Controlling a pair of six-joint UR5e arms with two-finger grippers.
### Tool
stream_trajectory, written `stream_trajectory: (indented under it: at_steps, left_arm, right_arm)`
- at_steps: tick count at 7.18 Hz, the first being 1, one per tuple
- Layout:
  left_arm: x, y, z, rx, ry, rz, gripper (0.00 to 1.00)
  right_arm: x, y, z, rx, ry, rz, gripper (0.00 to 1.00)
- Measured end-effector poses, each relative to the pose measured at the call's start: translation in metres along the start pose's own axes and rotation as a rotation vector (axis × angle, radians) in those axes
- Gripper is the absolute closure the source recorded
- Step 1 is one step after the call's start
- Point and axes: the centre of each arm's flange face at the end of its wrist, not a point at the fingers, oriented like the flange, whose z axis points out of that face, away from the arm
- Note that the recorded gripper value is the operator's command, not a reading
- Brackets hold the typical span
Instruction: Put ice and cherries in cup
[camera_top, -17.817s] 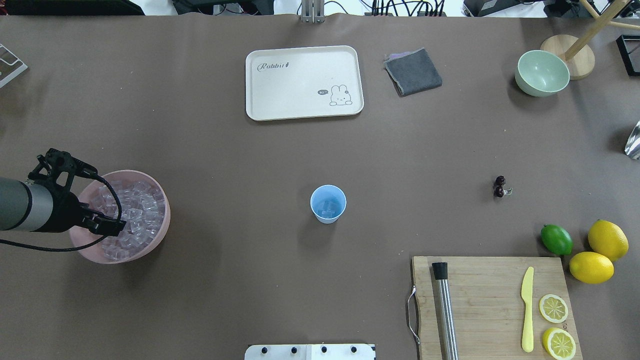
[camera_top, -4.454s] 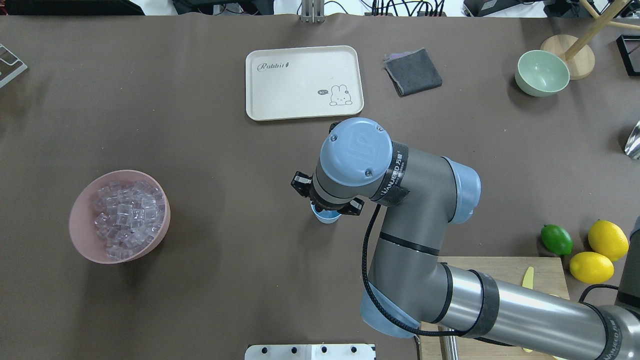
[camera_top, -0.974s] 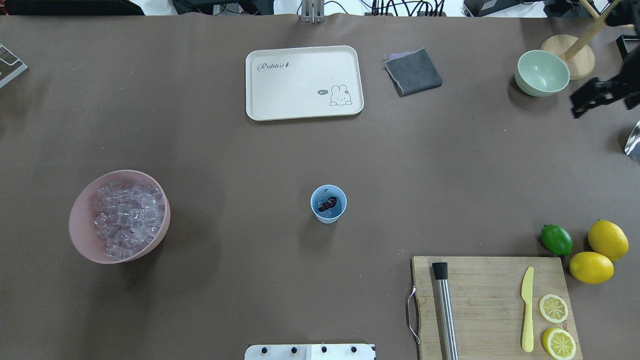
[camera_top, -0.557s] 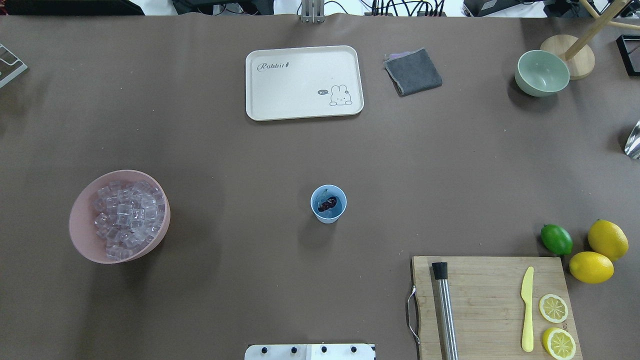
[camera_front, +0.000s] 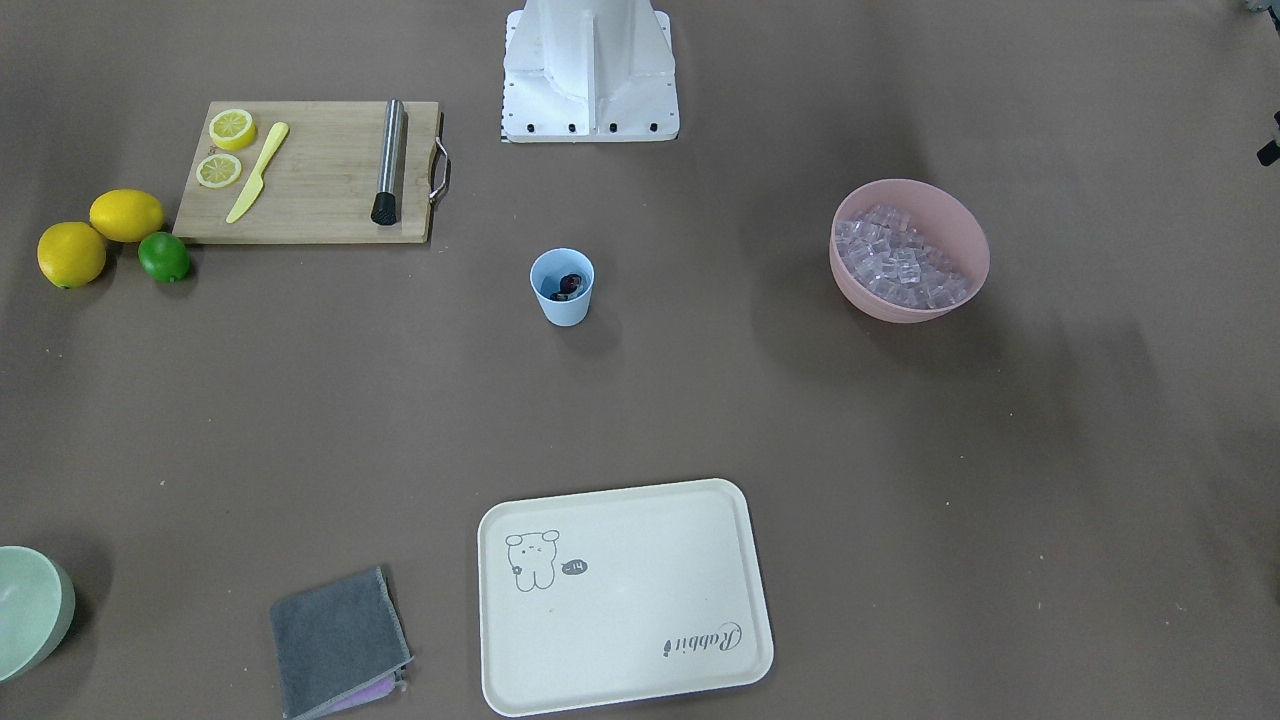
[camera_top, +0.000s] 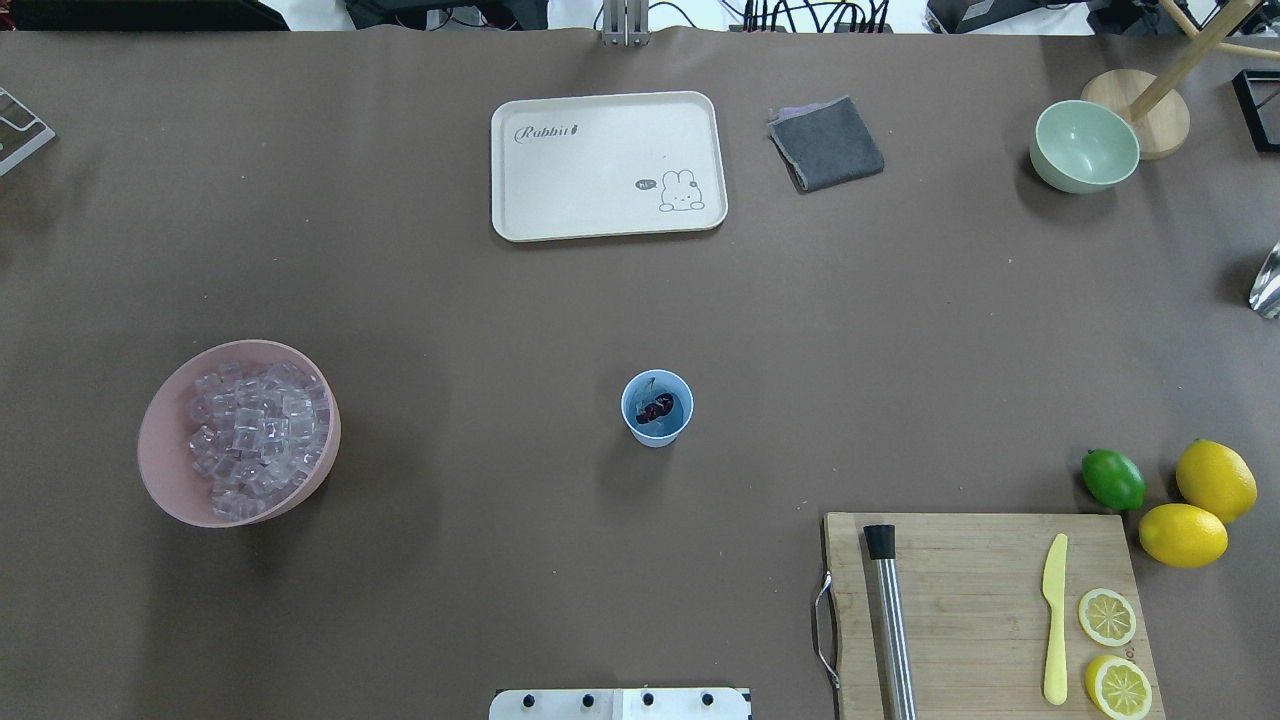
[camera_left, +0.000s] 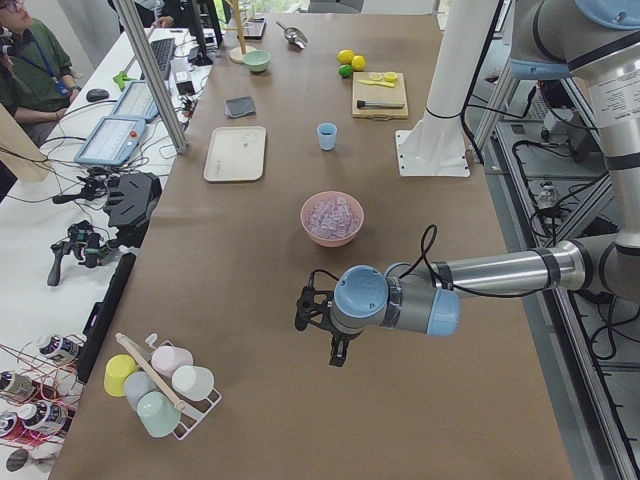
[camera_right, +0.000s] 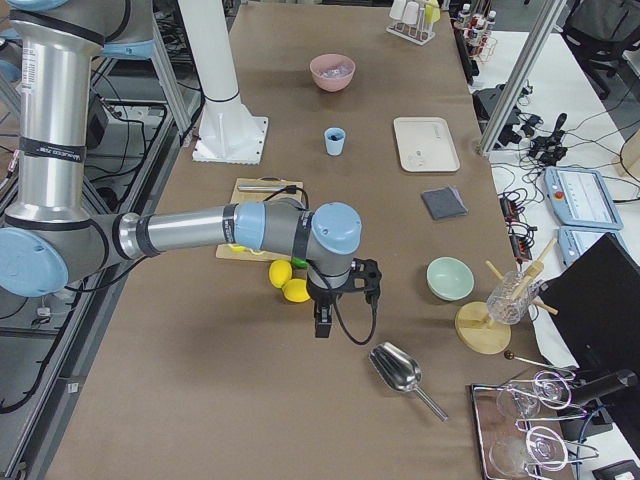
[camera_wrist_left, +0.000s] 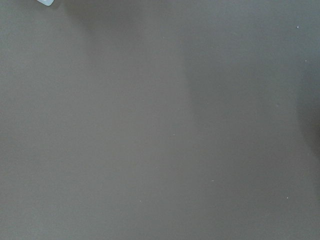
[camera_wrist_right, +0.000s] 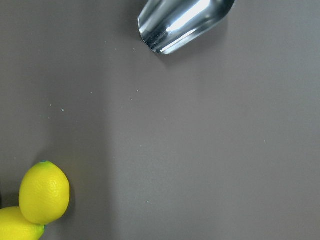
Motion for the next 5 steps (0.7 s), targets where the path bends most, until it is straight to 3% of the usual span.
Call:
stream_trajectory:
  at_steps: [2,5]
  left_arm:
    - [0.003,-0.002,0.004,-0.012,-0.014,0.013,0.02]
    - [0.017,-0.01,0.011,-0.033,-0.022,0.055,0.02]
  right_arm:
    - [0.012,0.008,0.005,-0.009,0.004,0.033,0.0]
    - [0.029,-0.002,0.018,0.065,0.032,-0.019,0.0]
